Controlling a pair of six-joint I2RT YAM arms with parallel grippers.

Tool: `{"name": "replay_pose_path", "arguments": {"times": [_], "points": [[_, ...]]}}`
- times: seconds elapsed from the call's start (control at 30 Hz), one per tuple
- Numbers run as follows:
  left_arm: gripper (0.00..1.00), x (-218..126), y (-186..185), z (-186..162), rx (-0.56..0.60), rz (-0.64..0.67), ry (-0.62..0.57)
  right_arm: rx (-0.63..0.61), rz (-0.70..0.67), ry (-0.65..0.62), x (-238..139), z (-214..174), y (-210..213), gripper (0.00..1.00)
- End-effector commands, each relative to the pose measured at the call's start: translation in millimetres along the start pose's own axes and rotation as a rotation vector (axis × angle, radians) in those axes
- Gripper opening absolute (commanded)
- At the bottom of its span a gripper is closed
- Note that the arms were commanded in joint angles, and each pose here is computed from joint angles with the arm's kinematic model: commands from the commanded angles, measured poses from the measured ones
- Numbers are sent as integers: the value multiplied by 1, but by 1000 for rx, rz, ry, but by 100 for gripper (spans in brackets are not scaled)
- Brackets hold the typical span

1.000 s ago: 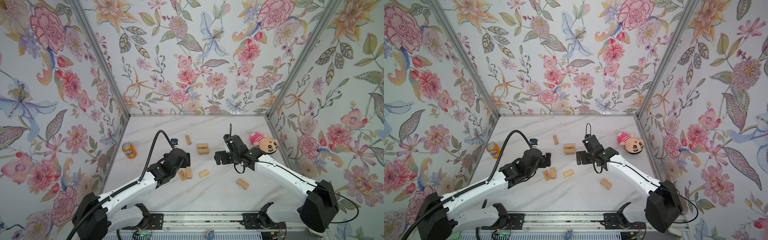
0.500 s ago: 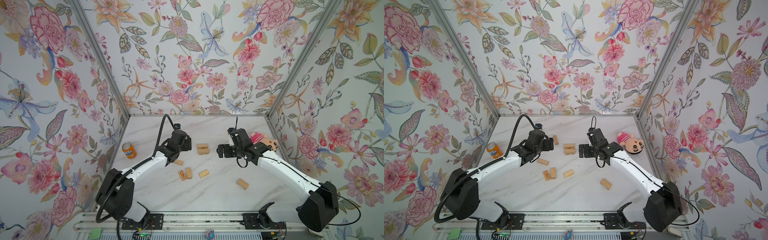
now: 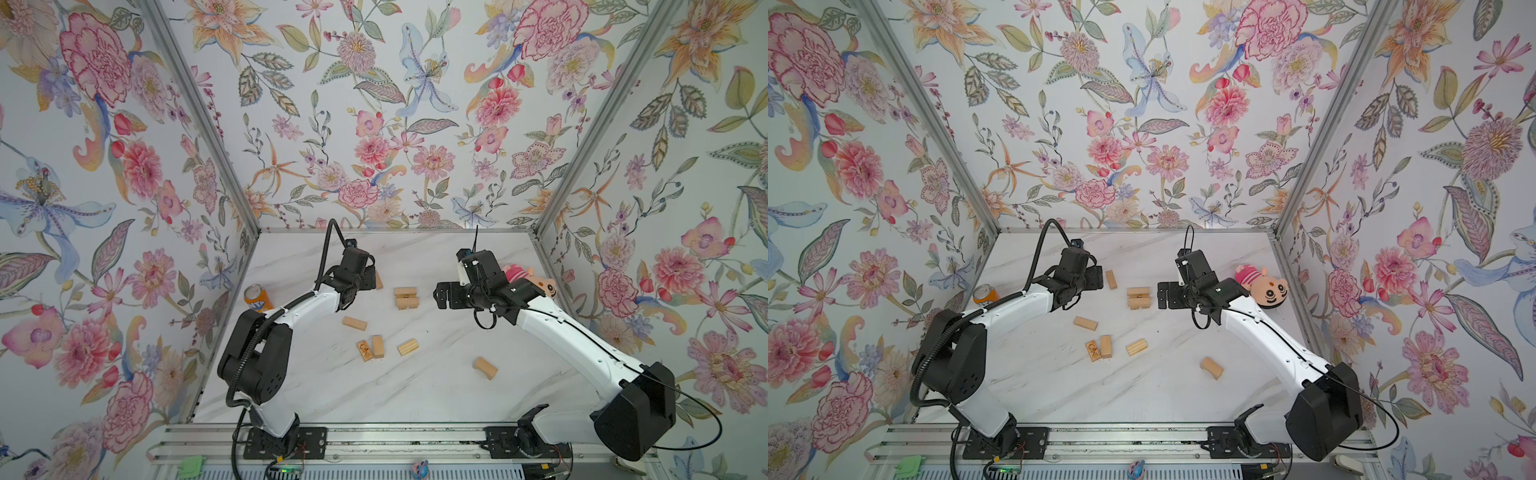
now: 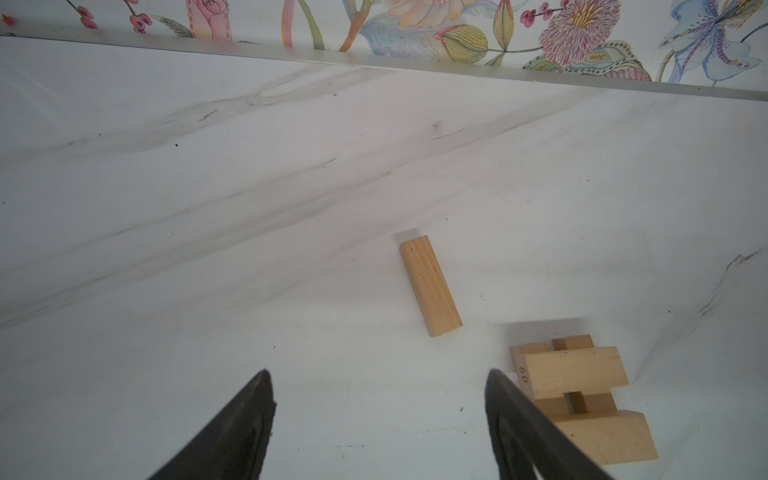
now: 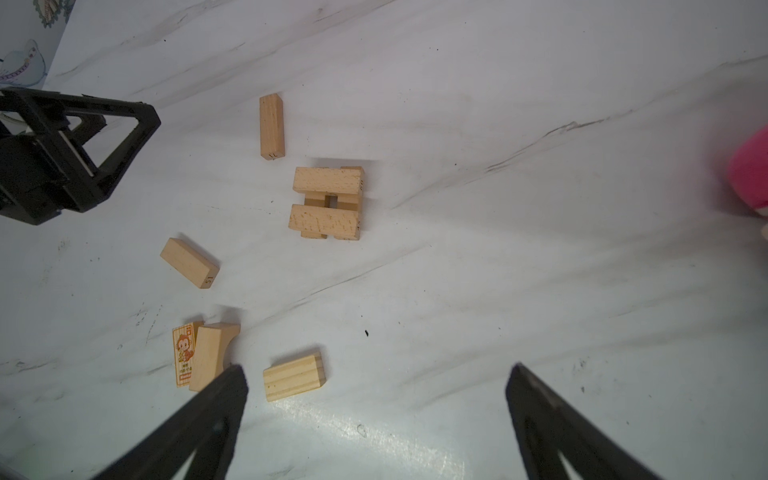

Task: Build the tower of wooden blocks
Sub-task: 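Move the left gripper forward over the loose wooden block beyond the structure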

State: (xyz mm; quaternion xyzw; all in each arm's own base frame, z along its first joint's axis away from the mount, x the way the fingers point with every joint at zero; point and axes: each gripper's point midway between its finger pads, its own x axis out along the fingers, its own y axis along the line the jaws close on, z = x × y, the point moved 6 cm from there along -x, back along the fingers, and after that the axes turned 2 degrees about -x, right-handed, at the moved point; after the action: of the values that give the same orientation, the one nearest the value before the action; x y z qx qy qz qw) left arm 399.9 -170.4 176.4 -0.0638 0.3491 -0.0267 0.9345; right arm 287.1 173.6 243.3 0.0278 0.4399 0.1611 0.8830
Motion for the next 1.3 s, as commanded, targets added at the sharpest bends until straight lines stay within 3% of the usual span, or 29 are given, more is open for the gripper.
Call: {"name": "replay_pose_path", "arguments": {"times": [0.0, 1.07, 1.27], "points": [[79, 8, 1, 9, 11, 3, 6, -9, 4, 4, -4, 5, 1, 99], [81, 67, 0, 28, -16, 90, 72, -4, -9, -10, -10, 5, -12, 99], [78, 79, -3, 14, 1, 135, 126, -4, -11, -11, -10, 3, -14, 99]]}}
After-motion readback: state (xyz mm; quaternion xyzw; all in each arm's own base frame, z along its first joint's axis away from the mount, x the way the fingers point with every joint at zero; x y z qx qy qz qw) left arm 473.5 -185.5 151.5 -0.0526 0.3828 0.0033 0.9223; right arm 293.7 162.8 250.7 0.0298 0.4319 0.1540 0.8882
